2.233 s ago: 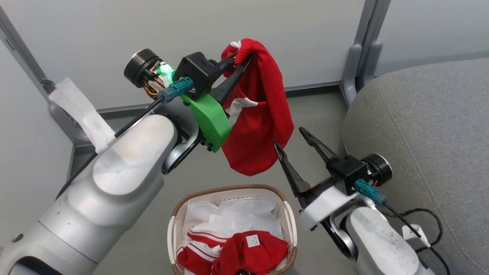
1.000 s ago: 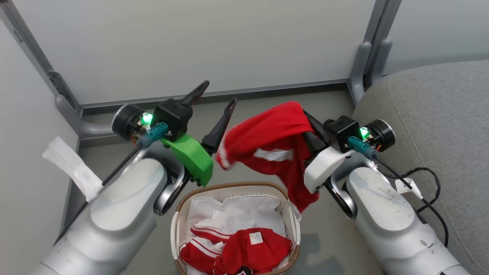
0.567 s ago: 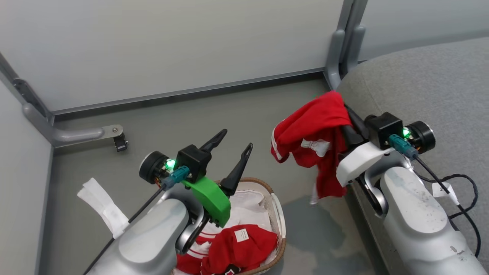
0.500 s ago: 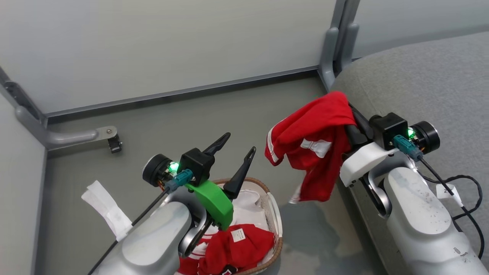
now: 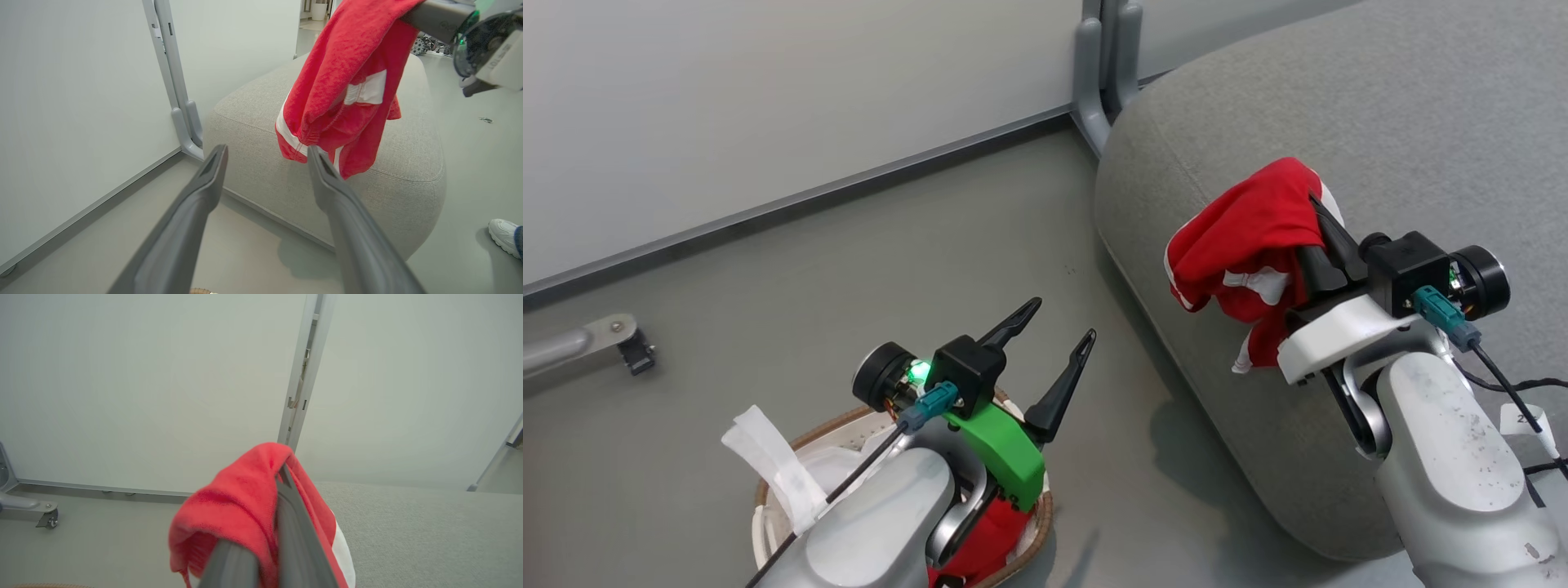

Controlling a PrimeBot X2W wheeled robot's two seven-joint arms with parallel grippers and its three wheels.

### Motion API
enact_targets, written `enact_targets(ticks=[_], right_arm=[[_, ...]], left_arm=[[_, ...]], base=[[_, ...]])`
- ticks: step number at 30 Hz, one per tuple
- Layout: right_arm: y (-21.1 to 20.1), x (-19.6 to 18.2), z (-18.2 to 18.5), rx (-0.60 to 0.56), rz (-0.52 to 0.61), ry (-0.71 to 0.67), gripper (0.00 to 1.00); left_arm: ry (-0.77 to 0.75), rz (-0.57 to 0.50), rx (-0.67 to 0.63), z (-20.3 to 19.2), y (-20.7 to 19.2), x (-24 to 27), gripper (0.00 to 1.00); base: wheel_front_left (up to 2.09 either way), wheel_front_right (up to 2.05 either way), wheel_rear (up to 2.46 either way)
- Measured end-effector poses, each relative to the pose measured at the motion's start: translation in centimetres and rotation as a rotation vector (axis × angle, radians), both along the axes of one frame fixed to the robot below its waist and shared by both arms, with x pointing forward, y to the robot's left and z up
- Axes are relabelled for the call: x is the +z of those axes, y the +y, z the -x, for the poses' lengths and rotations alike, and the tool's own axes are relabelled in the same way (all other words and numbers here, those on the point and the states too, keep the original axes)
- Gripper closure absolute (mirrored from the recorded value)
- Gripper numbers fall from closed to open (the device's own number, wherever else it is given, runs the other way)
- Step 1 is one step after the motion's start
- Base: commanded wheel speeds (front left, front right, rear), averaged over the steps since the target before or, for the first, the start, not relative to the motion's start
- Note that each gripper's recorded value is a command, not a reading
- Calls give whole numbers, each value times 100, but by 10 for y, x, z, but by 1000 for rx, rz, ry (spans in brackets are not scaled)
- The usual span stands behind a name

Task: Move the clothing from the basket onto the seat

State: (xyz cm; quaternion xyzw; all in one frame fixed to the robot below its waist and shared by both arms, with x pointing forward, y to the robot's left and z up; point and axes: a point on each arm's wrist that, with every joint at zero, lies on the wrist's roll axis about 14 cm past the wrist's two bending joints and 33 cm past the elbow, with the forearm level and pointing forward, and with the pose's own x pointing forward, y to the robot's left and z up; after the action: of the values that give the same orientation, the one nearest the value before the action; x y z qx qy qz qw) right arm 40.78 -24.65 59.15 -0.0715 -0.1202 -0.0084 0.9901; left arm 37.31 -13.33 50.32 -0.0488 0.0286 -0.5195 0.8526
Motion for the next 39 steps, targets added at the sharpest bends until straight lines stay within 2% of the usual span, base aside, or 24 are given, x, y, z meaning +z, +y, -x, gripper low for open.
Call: enact_targets(ticks=[11, 21, 30, 32, 39], right_arm=[[-51, -23, 36, -161, -9, 63, 100], [-63, -30, 24, -192, -5, 86, 100], [-98, 38, -36, -230, 122, -41, 100], [-109, 57, -54, -244, 169, -51, 100], [-150, 111, -102, -326, 231, -72, 100]], left_arm=[[28, 13, -139, 19, -39, -13, 0], [70, 29, -118, 12, -33, -25, 0], [122, 32, -48, -12, -13, -48, 0], [133, 23, -36, -18, -8, -55, 0], [129, 10, -2, -44, 4, -71, 0]], base=[[0, 0, 0], [0, 0, 0], [0, 0, 0], [0, 0, 0], [0, 0, 0]])
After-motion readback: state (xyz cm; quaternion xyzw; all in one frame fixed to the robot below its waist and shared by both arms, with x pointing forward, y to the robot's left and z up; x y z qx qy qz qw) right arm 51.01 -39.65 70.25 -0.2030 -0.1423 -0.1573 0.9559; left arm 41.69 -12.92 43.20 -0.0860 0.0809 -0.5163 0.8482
